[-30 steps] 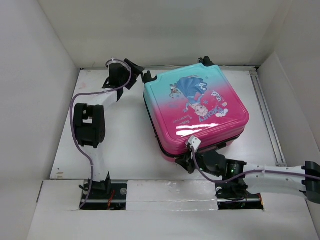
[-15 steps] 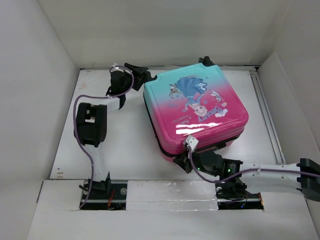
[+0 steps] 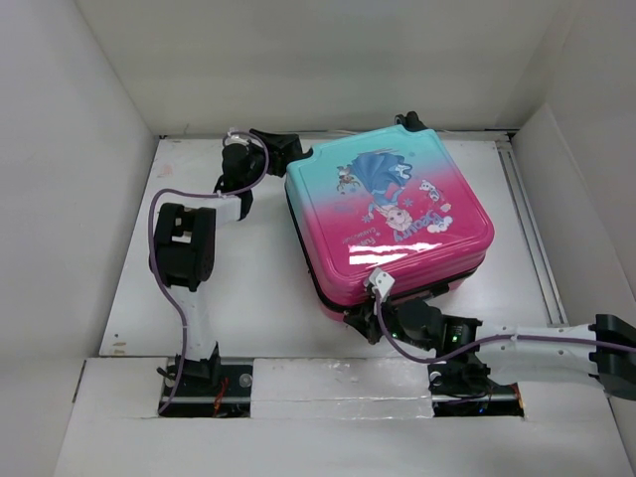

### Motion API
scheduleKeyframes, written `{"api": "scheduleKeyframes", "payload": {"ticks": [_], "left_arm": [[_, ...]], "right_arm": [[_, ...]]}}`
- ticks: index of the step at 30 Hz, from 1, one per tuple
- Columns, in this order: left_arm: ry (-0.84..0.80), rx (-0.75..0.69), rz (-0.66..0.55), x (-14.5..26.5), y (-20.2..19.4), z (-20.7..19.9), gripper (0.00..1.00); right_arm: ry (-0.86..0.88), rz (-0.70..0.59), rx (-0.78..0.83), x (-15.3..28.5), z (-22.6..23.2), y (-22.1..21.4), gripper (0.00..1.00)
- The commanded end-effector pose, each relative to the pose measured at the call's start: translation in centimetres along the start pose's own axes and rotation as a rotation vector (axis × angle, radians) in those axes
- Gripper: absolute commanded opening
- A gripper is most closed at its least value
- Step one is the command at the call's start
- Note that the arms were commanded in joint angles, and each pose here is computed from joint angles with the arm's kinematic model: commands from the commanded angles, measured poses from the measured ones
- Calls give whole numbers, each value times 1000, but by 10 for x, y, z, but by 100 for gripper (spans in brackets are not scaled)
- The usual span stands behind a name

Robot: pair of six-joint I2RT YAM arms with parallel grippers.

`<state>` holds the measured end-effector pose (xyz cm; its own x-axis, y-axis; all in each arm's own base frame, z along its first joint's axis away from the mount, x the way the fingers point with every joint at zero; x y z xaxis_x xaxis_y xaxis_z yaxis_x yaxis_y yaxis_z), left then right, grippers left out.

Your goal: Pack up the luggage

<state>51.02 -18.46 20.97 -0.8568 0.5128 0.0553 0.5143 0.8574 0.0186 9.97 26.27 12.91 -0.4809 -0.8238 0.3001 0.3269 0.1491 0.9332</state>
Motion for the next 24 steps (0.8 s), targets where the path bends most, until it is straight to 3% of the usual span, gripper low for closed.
{"api": "scheduleKeyframes", "payload": {"ticks": [1, 3, 4, 11, 16, 18, 19, 22, 24], "left_arm": [[-143, -38, 37, 6, -9, -39, 20], [-143, -38, 26, 6, -8, -37, 12], [-142, -28, 13, 6, -7, -37, 0], [-158, -113, -141, 39, 34, -59, 0], [-156, -176, -291, 92, 71, -65, 0], [-116, -160, -333, 116, 73, -40, 0], [-148, -173, -358, 132, 70, -52, 0], [-85, -185, -402, 161, 58, -24, 0], [-114, -205, -413, 182, 43, -29, 0]], "right_arm": [[-1, -38, -48, -1, 2, 9, 0], [-1, -38, -48, -1, 2, 9, 0], [-14, -42, -48, -1, 0, 10, 0], [-89, -27, -41, -1, -22, 8, 0], [-137, -72, -35, -7, -61, 42, 0], [-162, -85, -8, -10, -78, 56, 0], [-166, -114, -11, -11, -93, 76, 0], [-171, -109, -3, -21, -126, 97, 0], [-161, -124, 6, -31, -140, 120, 0]]}}
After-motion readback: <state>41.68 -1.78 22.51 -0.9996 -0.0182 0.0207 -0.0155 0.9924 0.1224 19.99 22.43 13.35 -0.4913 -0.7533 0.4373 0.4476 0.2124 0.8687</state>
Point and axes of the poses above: each gripper's point midway between its finger pads, its own x axis back along the fingers, its own z axis along the line the jaws close on, y = z × x, the point moved 4 cm from there along x, back along the fingers, and after that the axes turned 4 degrees about x, right-handed, at the moved point
